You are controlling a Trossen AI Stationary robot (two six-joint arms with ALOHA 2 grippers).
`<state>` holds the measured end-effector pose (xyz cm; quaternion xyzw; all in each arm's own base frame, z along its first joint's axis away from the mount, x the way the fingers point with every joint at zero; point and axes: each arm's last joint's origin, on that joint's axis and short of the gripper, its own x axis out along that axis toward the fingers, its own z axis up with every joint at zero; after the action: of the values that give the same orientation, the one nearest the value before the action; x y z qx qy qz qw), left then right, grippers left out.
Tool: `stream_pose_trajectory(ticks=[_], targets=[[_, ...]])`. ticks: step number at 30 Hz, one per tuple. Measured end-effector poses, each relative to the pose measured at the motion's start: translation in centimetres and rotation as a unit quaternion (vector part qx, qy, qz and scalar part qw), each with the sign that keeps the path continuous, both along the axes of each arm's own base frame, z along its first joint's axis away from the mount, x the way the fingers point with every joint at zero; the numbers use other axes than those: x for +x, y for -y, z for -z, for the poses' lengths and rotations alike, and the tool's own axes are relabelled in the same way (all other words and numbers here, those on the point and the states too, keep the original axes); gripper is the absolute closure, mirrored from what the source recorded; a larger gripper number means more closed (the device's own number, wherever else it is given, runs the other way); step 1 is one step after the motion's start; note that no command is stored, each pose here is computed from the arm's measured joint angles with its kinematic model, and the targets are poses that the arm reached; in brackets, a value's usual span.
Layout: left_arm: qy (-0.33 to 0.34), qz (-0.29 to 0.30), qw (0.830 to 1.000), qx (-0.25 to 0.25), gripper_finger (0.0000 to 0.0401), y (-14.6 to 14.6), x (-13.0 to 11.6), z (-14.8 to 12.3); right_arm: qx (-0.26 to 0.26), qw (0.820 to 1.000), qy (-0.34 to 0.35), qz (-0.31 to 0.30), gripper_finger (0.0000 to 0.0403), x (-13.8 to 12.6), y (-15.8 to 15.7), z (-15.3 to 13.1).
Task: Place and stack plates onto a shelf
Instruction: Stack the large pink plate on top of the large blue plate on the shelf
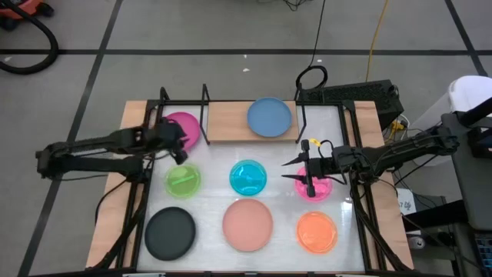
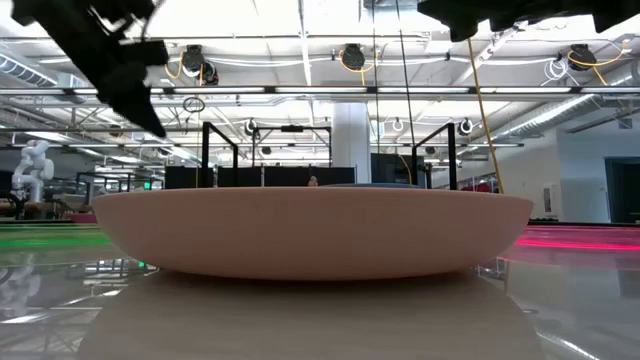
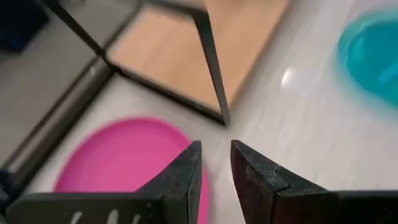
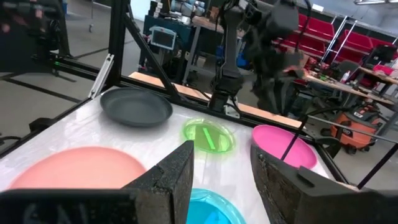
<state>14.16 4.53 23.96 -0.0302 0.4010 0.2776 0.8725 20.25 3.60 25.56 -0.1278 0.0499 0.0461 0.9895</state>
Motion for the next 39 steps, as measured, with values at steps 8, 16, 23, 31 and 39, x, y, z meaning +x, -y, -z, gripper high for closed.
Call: stream_pose_trajectory(ticks=[8, 16, 23, 31, 39], targets=[[-0.104, -0.082, 0.989, -0.066, 0.0309, -0.6, 2.2, 3.6, 0.006, 1.000, -0.019, 0.001, 0.0263, 0.0, 0.0, 0.4], [-0.163, -0.120, 0.976, -0.080, 0.0308, -1.0, 3.3, 5.8, 0.002, 1.000, -0.017, 0.001, 0.0263, 0.0, 0.0, 0.3], [-0.232, -0.123, 0.961, -0.090, 0.0284, -1.2, 4.2, 8.2, 0.002, 1.000, -0.017, 0.001, 0.0263, 0.0, 0.0, 0.3], [-0.264, -0.133, 0.951, -0.088, 0.0194, -1.3, 4.5, 9.5, 0.002, 1.000, -0.019, 0.001, 0.0263, 0.0, 0.0, 0.4], [-0.280, -0.143, 0.945, -0.092, 0.0217, -1.4, 4.9, 10.5, 0.005, 1.000, -0.021, 0.001, 0.0263, -0.1, 0.0, 0.4]])
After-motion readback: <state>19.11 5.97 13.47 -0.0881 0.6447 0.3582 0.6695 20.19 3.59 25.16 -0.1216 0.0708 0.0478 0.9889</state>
